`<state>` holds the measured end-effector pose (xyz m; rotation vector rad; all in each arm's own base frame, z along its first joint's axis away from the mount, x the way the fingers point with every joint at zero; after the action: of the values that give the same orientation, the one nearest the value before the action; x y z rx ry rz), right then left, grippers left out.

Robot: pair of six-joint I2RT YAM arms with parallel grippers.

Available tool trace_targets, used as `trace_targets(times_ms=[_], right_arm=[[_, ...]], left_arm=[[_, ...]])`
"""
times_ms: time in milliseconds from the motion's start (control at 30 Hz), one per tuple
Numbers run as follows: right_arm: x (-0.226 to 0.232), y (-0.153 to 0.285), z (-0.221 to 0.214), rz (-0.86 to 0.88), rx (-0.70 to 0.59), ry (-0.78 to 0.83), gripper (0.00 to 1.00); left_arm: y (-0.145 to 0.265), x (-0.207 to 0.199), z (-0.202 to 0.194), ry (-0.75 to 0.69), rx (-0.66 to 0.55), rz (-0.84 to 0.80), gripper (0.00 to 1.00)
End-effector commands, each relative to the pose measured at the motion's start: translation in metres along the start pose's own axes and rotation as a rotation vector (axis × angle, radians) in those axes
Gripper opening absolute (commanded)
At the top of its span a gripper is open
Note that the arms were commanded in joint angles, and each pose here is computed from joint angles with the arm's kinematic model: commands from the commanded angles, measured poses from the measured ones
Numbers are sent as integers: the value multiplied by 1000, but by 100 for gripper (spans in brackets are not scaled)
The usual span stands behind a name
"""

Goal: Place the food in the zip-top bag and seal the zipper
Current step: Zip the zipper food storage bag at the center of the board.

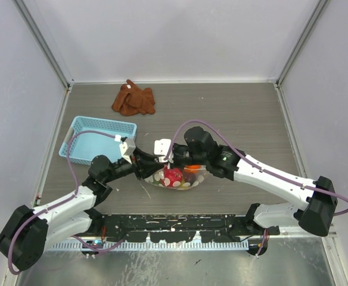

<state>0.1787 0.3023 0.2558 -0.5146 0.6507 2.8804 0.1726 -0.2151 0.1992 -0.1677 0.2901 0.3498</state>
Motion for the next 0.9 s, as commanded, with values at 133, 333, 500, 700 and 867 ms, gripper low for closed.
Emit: trace_targets(times_ms=[133, 333, 500, 700, 867], right_arm=[[-10, 5, 28, 17, -48, 0, 1], [-7, 2, 24, 43, -21, -11, 1], [-8, 4, 15, 19, 27, -62, 1], [-7, 12, -1, -26, 106, -128, 1], [-10, 24, -10, -76, 155, -153, 1]], left_arm=[[-14, -4, 19, -95, -26, -78, 38], [-19, -7, 27, -107, -42, -114, 22], [-18, -10, 32, -105, -70, -115, 0], [-10, -9, 36, -106, -130, -65, 0], [-6, -8, 37, -105, -152, -32, 0]])
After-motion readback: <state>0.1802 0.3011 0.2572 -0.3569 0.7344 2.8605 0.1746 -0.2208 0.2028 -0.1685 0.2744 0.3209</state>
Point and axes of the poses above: each gripper's point midway between its finger pads, its own y axis back along the fingers, its own x axis along the line the jaws close on, z = x × y, the point moved 5 cm from there along y, back along the fingers, and after that the axes turned 1 degree about y, right-handed, at the moved point
